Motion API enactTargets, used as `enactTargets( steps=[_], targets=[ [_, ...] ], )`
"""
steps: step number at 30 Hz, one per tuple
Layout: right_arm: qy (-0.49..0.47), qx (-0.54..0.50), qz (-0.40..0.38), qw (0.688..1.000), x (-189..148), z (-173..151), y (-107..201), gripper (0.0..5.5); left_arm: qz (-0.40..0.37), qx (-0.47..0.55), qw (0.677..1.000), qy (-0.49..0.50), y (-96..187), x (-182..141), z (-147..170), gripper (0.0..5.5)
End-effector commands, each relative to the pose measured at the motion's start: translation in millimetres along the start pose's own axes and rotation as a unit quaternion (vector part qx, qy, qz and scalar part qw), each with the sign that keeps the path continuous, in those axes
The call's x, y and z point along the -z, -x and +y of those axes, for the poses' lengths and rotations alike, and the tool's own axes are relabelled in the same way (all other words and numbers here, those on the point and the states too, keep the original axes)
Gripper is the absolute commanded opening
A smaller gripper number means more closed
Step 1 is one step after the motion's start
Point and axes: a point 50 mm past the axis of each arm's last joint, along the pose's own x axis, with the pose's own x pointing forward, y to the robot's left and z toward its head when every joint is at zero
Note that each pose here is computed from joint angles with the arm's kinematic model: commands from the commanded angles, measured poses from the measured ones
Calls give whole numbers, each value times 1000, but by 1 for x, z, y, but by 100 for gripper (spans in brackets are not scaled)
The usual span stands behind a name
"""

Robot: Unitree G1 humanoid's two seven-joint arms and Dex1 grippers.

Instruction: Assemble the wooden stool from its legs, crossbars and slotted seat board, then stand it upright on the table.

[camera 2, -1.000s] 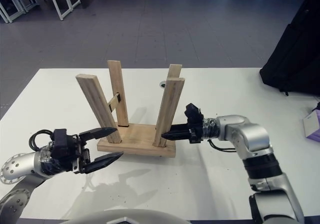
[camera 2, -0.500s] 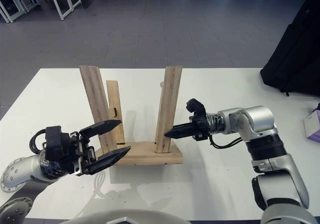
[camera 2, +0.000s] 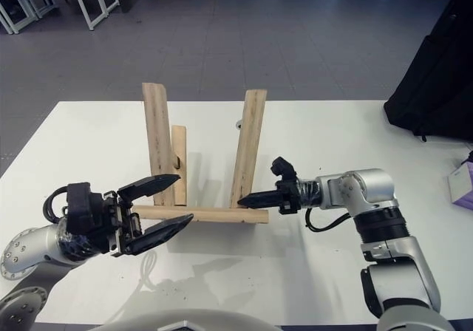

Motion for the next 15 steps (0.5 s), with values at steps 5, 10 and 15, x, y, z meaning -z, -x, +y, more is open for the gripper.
enactTargets(
  steps=[5,10,15],
  targets=[
    [-16,34,-60,997,-24,4,13,342,6,2,1000,-5,0,3,4,343],
    [-14,55,-71,996,-32,3,21,342,7,6,1000,-6,-1,4,6,343],
    [0,42,-47,998,-17,15,35,342,12,-11,1000,-15,5,5,12,343]
  ],
)
